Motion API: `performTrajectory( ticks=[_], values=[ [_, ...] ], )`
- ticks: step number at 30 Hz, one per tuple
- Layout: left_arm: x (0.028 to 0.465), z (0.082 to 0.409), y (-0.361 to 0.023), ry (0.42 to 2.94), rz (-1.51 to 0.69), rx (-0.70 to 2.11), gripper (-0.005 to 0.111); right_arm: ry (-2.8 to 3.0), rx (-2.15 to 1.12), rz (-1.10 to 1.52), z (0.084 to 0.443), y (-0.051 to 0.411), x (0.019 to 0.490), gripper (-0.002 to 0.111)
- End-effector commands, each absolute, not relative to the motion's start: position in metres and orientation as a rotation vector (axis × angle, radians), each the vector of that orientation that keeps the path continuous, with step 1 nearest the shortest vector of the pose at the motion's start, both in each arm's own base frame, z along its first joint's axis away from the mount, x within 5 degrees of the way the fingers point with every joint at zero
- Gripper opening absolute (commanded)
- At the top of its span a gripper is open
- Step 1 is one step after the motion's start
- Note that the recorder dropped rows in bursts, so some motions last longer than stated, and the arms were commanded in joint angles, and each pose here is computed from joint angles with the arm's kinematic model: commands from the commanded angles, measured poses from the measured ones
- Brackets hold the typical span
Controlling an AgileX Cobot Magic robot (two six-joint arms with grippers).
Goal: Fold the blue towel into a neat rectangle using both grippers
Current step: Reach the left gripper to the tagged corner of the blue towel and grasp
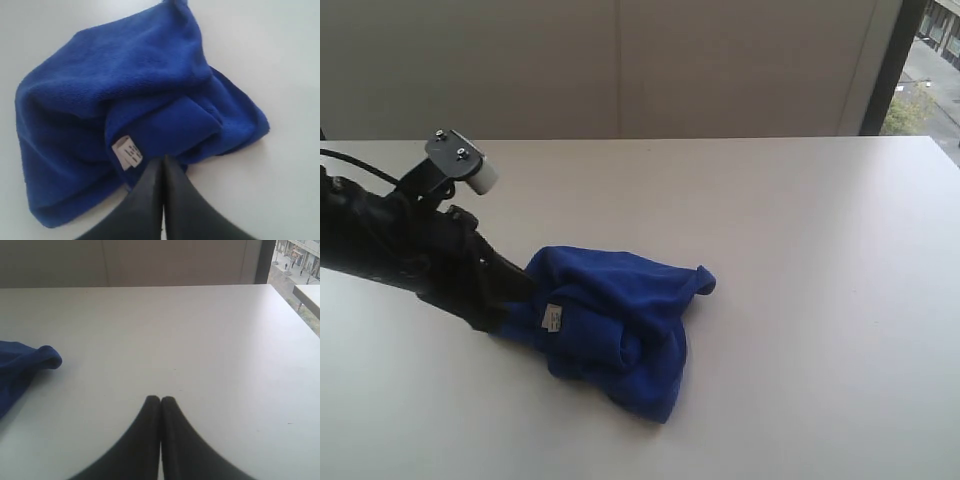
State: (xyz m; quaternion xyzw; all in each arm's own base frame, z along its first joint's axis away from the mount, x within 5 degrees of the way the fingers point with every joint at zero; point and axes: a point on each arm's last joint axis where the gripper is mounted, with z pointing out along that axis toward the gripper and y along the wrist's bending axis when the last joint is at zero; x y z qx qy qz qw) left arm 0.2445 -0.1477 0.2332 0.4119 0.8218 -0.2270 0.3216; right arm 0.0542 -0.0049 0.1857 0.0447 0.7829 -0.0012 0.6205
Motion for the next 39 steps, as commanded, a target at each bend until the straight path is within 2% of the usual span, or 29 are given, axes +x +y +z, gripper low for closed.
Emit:
performTrajectory(
  ticks=[1, 4, 6, 8, 20, 27, 32, 39],
  values=[
    [0.257, 0.218, -0.155, 2.197, -0.589, 1.077, 0.022, 1.79, 0.101, 0.001, 0.185, -0.005, 0.054, 0.0],
    [0.263, 0.204, -0.157, 2.246, -0.593, 1.065, 0.042, 1.79, 0.101, 0.001, 0.185, -0.005, 0.054, 0.0],
    [0.265, 0.195, -0.158, 2.275, -0.606, 1.054, 0.051, 1.79, 0.101, 0.001, 0.185, -0.005, 0.054, 0.0],
    [0.267, 0.188, -0.16, 2.306, -0.631, 1.036, 0.054, 1.79, 0.101, 0.001, 0.185, -0.005, 0.054, 0.0],
    [0.275, 0.163, -0.164, 2.409, -0.7, 0.894, 0.055, 1.79, 0.101, 0.001, 0.185, -0.005, 0.054, 0.0],
    [0.281, 0.164, -0.166, 2.419, -0.733, 0.721, 0.055, 1.79, 0.101, 0.001, 0.185, -0.005, 0.054, 0.0],
    [0.276, 0.158, -0.17, 2.446, -0.824, 0.746, 0.055, 1.79, 0.101, 0.001, 0.185, -0.005, 0.054, 0.0],
    [0.278, 0.143, -0.17, 2.497, -0.829, 0.738, 0.053, 1.79, 0.101, 0.001, 0.185, -0.005, 0.054, 0.0]
  ],
)
